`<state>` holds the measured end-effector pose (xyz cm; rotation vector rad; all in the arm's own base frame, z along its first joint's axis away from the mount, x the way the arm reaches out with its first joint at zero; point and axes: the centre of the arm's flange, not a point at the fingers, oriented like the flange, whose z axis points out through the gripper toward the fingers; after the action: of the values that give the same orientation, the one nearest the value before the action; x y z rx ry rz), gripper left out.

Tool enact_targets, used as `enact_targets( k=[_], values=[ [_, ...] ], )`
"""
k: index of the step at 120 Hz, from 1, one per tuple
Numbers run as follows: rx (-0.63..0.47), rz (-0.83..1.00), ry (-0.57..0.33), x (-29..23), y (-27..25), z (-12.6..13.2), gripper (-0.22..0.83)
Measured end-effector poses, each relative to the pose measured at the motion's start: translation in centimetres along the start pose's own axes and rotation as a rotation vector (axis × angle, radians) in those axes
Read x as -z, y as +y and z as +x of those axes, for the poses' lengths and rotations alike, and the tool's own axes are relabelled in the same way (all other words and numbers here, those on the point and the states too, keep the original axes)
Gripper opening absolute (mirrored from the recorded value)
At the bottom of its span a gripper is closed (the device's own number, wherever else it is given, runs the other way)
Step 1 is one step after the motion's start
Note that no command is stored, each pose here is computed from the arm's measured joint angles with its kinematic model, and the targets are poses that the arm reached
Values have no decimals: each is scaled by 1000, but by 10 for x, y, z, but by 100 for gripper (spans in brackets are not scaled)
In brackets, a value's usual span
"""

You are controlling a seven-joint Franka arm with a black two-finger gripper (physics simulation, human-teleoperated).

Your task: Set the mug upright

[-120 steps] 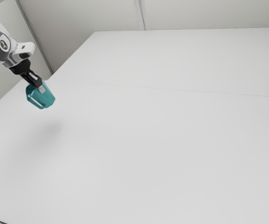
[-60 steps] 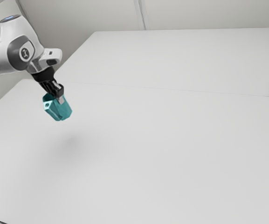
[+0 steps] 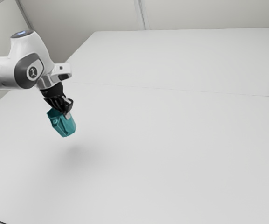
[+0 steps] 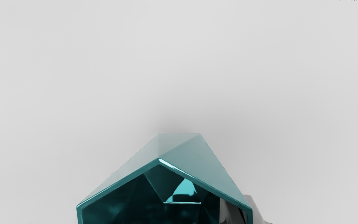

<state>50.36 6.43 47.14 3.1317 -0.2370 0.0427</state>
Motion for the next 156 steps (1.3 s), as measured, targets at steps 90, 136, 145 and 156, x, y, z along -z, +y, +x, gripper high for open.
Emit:
enact_targets(
  k=[90, 136, 145, 156],
  values=[
    [174, 32, -54, -79, 80, 2, -17],
    [251, 43, -55, -105, 93, 11, -17],
    [262, 43, -50, -105, 94, 12, -16],
    [273, 41, -44, -104, 96, 13, -8]
  ],
)
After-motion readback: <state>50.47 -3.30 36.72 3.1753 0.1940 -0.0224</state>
